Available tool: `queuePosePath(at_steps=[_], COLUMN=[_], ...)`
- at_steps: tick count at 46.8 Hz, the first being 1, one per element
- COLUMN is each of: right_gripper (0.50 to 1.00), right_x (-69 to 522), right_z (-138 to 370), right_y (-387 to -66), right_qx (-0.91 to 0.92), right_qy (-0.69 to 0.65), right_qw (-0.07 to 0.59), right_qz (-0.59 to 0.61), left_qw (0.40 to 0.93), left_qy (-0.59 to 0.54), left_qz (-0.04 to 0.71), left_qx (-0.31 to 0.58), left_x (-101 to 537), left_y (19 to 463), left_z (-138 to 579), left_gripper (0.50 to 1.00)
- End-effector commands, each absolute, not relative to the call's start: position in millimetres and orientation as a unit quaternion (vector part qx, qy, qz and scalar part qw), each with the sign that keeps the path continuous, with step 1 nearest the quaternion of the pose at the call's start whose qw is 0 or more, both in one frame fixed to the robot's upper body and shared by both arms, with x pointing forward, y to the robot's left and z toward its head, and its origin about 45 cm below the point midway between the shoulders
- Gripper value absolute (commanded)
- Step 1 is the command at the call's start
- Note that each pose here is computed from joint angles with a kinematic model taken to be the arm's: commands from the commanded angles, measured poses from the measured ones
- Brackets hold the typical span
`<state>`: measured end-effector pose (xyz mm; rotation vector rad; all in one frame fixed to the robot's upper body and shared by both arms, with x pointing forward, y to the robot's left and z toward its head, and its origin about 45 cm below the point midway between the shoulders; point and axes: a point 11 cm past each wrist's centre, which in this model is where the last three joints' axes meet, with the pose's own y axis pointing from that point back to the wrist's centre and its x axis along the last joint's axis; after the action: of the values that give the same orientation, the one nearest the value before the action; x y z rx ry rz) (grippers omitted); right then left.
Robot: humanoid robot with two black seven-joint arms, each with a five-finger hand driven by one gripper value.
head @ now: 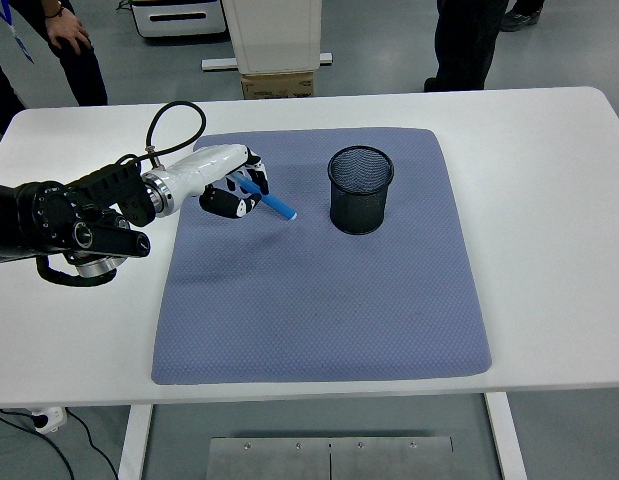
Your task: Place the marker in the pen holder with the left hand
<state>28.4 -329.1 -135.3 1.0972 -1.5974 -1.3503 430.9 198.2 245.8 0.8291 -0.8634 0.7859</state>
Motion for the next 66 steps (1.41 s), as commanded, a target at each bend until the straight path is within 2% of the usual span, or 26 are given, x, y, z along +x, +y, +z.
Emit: queuePosePath(at_steps=[1, 44, 66], right_gripper=[1.0, 1.0, 1.0], right_x=[28.5, 28.3, 28.3], right_z=[-135.2, -135.3, -135.3], right_y=[-329.2, -329.1, -329.1], right_qx=[0.43, 0.43, 0.43], right_qy=[-0.626, -0.625, -0.625], right_qw=[0.38, 0.38, 0.38], right_qz=[-0.528, -0.529, -0.529], left_qw=[0.754, 0.731, 0.727], left_qy=[-0.398, -0.467, -0.51], left_qz=[0.361, 0.357, 0.324], left_qx=[0.378, 0.348, 0.326], left_x=[432.1, 452.0, 453.7], left_y=[197.2, 180.4, 148.9], left_z=[248.6, 309.2, 326.8], left_gripper=[0.5, 0.5, 0.5])
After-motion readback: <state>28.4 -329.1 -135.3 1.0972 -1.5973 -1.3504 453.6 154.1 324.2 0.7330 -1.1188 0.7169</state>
